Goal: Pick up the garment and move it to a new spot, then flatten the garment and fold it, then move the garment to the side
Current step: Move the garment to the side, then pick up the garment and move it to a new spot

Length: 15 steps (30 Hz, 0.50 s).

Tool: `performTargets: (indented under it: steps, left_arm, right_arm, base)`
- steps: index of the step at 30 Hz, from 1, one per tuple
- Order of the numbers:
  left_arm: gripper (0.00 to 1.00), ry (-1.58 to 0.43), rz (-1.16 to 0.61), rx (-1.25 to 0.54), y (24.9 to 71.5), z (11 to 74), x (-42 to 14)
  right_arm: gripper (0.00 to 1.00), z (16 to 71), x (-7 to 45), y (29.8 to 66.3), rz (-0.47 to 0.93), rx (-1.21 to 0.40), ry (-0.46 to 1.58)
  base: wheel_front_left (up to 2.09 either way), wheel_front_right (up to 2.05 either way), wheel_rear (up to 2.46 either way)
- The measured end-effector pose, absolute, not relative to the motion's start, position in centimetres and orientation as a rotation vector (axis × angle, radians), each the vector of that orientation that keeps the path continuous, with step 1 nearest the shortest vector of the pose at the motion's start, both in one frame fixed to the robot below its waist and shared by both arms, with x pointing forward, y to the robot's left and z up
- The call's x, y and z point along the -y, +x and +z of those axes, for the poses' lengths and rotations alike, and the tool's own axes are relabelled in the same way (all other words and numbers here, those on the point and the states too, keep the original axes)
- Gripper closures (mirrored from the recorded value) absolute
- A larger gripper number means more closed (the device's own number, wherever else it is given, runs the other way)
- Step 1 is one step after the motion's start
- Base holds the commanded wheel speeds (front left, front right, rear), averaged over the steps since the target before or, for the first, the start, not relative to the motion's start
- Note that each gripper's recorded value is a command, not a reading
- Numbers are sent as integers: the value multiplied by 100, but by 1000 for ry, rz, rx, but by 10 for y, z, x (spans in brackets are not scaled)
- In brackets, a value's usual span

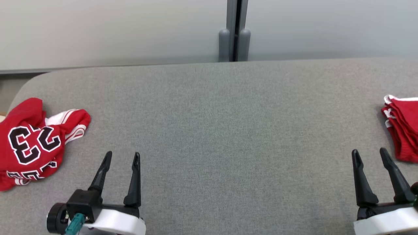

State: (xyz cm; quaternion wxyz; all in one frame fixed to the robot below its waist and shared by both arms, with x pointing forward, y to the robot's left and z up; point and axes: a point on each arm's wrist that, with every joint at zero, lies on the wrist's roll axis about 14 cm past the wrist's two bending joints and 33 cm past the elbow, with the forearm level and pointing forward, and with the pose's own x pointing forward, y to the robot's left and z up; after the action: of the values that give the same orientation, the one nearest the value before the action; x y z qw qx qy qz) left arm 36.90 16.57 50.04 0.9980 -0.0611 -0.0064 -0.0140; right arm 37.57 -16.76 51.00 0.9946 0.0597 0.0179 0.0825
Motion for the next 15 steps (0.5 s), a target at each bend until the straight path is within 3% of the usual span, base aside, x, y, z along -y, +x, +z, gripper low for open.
performTargets:
  steps: [15]
  left_arm:
    - [0, -129, -12, 11, 333, 505, -170]
  right_arm:
    - [0, 527, 172, 339, 152, -18, 105]
  base:
    - [0, 0, 0]
